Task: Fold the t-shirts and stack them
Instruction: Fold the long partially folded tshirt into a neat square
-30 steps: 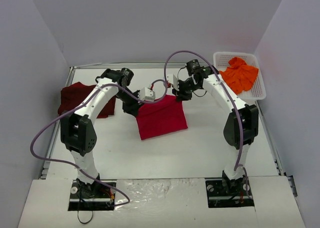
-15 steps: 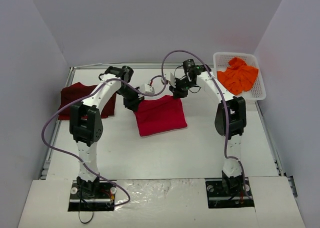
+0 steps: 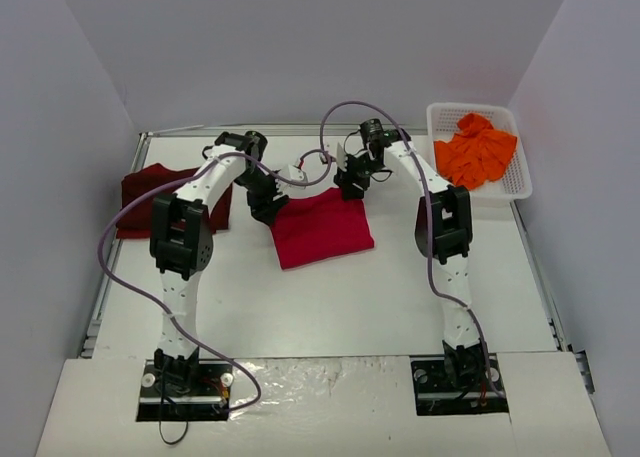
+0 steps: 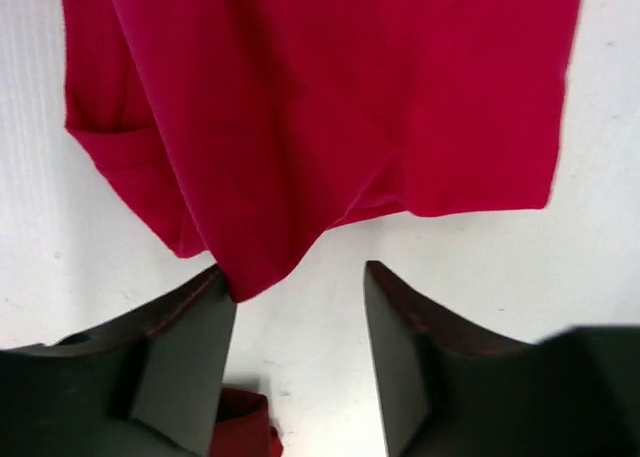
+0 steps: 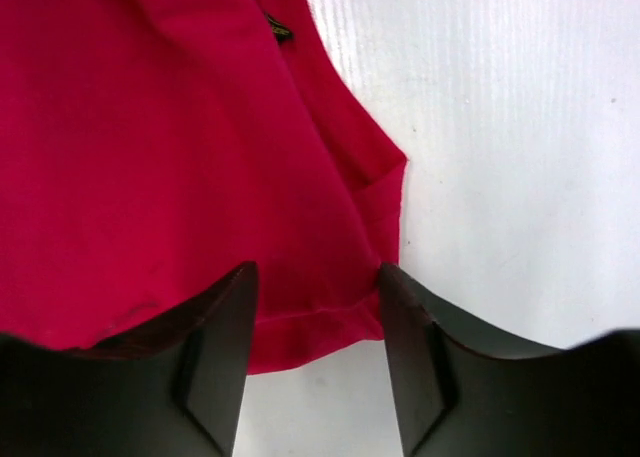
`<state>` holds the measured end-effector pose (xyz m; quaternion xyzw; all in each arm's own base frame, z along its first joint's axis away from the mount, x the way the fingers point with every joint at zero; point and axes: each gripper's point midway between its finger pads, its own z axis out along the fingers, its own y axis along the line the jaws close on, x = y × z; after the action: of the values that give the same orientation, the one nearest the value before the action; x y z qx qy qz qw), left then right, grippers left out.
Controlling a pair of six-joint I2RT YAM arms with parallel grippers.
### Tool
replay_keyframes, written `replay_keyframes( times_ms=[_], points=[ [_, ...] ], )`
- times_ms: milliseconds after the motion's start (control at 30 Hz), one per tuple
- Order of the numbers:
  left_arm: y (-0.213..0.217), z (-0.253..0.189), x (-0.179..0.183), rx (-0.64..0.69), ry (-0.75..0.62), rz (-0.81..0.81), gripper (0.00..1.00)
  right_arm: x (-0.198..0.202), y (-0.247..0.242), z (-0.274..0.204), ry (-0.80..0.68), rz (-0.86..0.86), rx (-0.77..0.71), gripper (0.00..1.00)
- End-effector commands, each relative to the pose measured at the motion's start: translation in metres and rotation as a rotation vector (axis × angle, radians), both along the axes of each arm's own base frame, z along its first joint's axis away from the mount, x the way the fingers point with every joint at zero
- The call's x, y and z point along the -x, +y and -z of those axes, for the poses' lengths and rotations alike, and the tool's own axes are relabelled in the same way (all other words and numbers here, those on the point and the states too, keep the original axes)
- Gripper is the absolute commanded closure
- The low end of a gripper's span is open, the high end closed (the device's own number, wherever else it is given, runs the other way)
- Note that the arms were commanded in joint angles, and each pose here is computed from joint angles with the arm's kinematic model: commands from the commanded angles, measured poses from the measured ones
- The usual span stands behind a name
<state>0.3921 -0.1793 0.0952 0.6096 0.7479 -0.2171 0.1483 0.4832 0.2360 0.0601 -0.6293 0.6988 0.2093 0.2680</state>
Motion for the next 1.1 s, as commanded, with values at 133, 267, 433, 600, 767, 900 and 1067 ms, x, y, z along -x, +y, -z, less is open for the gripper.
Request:
replay_keyframes(
  times_ms=[133, 267, 433, 600, 767, 900, 1067],
  points=[
    [0.008, -0.019, -0.033, -0.01, -0.133, -0.053, 0.29, -0.024, -0.002, -0.018, -0.039, 0.056, -0.03, 0.39],
    [0.019, -0.045, -0.049, -0.047, -0.252, -0.112, 0.2, -0.034, -0.002, -0.053, -0.101, 0.101, -0.072, 0.33],
    [0.047, -0.103, -0.067, -0.084, -0.482, -0.275, 0.16, -0.028, -0.011, -0.114, -0.188, 0.167, -0.094, 0.3],
    [0.091, -0.148, -0.056, -0.12, -0.618, -0.596, 0.04, -0.011, -0.028, -0.15, -0.237, 0.295, -0.091, 0.3],
    [0.117, -0.145, -0.023, -0.033, -0.508, -0.844, 0.06, 0.01, -0.063, -0.126, -0.204, 0.565, 0.081, 0.28],
    [0.142, -0.143, 0.003, 0.011, -0.564, -0.93, 0.06, 0.039, -0.07, -0.115, -0.332, 0.589, 0.248, 0.26],
    [0.142, -0.11, 0.026, 0.023, -0.483, -0.933, 0.06, 0.068, -0.061, -0.094, -0.307, 0.556, 0.234, 0.23]
  ],
)
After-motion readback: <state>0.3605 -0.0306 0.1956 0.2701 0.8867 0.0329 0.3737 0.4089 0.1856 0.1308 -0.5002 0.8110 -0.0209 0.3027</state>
